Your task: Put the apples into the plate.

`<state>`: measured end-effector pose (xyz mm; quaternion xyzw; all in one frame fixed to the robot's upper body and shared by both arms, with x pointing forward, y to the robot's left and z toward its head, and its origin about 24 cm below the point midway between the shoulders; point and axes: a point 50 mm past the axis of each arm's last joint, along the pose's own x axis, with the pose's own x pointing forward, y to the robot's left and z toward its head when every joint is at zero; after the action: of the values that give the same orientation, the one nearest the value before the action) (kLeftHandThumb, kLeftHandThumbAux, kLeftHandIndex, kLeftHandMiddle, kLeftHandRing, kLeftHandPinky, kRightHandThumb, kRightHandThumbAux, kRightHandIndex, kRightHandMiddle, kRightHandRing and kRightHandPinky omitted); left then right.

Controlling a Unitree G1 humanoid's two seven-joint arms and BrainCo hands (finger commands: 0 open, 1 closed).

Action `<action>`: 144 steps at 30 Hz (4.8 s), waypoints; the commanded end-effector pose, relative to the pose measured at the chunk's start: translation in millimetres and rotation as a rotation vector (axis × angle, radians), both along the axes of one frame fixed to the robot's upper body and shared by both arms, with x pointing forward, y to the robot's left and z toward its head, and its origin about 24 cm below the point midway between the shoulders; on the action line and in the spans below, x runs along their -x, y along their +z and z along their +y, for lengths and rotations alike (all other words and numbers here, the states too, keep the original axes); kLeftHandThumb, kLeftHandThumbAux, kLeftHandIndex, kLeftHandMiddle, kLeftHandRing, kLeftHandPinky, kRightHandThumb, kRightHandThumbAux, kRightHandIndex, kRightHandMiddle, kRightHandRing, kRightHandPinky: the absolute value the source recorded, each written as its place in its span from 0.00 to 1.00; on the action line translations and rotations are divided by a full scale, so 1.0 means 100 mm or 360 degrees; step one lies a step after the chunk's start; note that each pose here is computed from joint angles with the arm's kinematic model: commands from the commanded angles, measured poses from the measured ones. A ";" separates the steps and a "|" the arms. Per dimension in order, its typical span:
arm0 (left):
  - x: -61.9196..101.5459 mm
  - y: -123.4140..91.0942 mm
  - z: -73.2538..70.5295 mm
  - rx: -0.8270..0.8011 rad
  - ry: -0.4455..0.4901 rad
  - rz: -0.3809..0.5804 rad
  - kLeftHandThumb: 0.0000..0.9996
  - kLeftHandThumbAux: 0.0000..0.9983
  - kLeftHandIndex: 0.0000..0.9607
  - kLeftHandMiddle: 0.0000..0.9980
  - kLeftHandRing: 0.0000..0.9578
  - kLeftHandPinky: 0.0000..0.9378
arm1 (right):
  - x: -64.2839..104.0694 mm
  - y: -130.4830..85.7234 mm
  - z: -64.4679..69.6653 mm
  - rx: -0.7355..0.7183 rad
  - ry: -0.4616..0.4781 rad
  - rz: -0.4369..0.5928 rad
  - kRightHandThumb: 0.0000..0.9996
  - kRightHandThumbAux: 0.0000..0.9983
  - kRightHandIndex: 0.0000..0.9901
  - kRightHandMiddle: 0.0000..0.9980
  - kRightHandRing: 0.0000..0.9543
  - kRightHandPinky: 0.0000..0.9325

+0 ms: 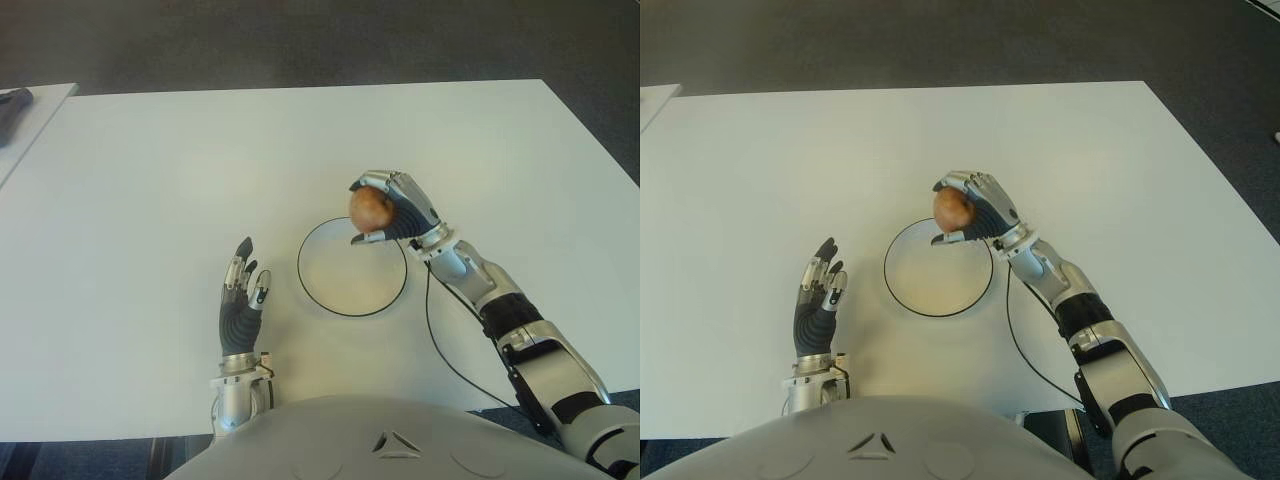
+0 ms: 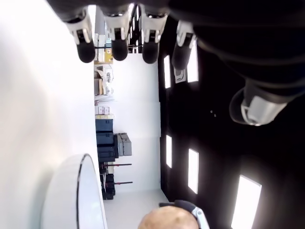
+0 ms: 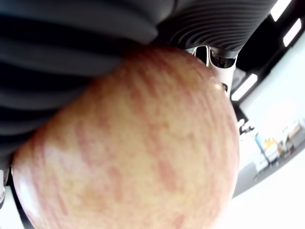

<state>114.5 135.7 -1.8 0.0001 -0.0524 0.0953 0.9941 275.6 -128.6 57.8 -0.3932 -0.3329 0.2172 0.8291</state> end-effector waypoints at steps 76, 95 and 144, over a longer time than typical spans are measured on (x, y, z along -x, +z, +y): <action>-0.04 0.14 -0.16 0.0042 -0.0005 0.0043 0.09 0.45 0.09 0.06 0.04 0.04 | 0.15 -0.26 0.10 0.0545 0.0362 -0.0038 0.72 0.71 0.44 0.84 0.88 0.89; -0.02 0.12 -0.17 0.0028 0.0015 0.0053 0.08 0.48 0.10 0.06 0.04 0.05 | 0.09 0.00 0.12 0.0699 0.0413 -0.0012 0.28 0.53 0.17 0.19 0.15 0.13; -0.03 0.07 -0.16 0.0013 0.0017 0.0075 0.08 0.45 0.10 0.06 0.03 0.03 | 0.08 0.05 0.04 -0.0082 0.0207 0.0249 0.26 0.56 0.01 0.08 0.06 0.10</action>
<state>119.2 121.3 9.3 0.0079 -0.0416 0.0940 0.9947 267.8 -122.1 67.2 -0.3850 -0.3158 0.3111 0.8095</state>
